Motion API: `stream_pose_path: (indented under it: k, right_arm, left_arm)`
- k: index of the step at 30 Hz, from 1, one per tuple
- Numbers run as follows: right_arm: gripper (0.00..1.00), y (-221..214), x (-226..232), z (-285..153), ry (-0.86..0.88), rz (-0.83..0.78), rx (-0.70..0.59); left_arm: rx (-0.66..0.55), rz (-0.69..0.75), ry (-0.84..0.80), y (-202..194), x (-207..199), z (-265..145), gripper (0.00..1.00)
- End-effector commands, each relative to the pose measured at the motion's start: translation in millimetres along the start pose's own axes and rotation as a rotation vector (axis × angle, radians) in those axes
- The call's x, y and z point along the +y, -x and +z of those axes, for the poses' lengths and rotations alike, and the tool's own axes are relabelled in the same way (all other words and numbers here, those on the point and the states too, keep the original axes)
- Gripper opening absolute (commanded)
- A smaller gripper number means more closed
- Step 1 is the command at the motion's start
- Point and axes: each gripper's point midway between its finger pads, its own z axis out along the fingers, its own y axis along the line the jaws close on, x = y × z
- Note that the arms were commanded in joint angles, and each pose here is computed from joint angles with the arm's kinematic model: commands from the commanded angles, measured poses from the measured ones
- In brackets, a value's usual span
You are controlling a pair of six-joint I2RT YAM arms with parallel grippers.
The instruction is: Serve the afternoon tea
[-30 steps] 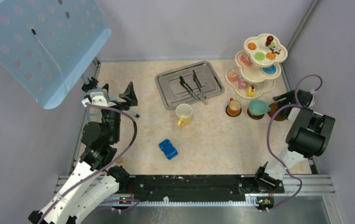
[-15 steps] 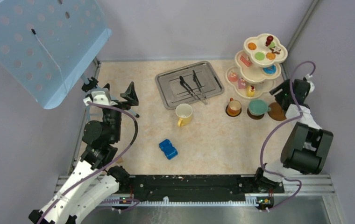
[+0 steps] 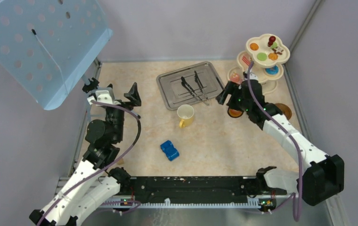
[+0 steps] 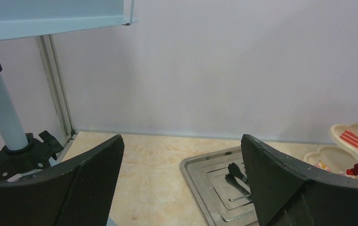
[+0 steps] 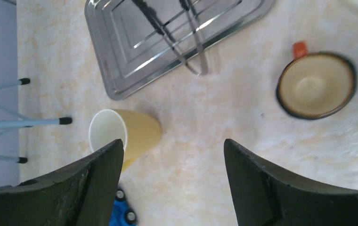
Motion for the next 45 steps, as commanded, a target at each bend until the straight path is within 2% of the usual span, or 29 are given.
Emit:
stream_pose_path:
  k: [1, 3, 8, 13, 18, 22, 30, 34, 38, 40, 41, 45]
  right_arm:
    - [0.77, -36.4, 25.8, 2.2, -0.082, 0.229, 0.055]
    - [0.77, -51.6, 54.9, 7.5, -0.044, 0.201, 0.042]
    - [0.77, -93.1, 79.0, 20.5, -0.194, 0.147, 0.093]
    - [0.77, -132.7, 122.9, 43.4, -0.119, 0.043, 0.15]
    - [0.76, -153.4, 153.7, 55.9, -0.096, -0.076, 0.135]
    - [0.72, -171.4, 141.2, 62.8, -0.224, -0.089, 0.134]
    - [0.63, -181.2, 112.9, 78.8, -0.414, -0.24, 0.06]
    - [0.51, -181.1, 103.9, 81.2, -0.449, -0.273, 0.041]
    - [0.23, -175.1, 99.4, 77.0, -0.445, -0.296, 0.018]
    - [0.03, -166.1, 103.6, 71.8, -0.412, -0.32, 0.006]
    - [0.0, -158.7, 105.6, 67.8, -0.396, -0.335, -0.007]
    - [0.0, -122.0, 116.8, 46.6, -0.305, -0.428, -0.083]
  left_arm:
    - [-0.035, -0.01, -0.014, 13.8, -2.8, 3.1, 0.99]
    - [-0.035, -0.008, -0.017, 14.3, -3.3, 3.1, 0.99]
    - [-0.042, -0.009, -0.011, 17.3, -1.5, 2.0, 0.99]
    - [-0.06, -0.013, -0.002, 23.4, 2.4, -1.3, 0.99]
    - [-0.068, -0.016, 0.002, 26.2, 3.6, -2.4, 0.99]
    - [-0.072, -0.022, -0.003, 27.5, 3.2, -3.2, 0.99]
    - [-0.074, -0.027, -0.013, 27.9, 1.5, -3.4, 0.99]
    - [-0.072, -0.029, -0.015, 27.4, 1.0, -3.3, 0.99]
    - [-0.071, -0.027, -0.017, 26.7, 0.5, -3.0, 0.99]
    - [-0.07, -0.026, -0.015, 26.6, 0.7, -2.9, 0.99]
    - [-0.069, -0.025, -0.014, 26.0, 0.8, -2.7, 0.99]
    - [-0.065, -0.024, -0.018, 24.4, -0.5, -2.1, 0.99]
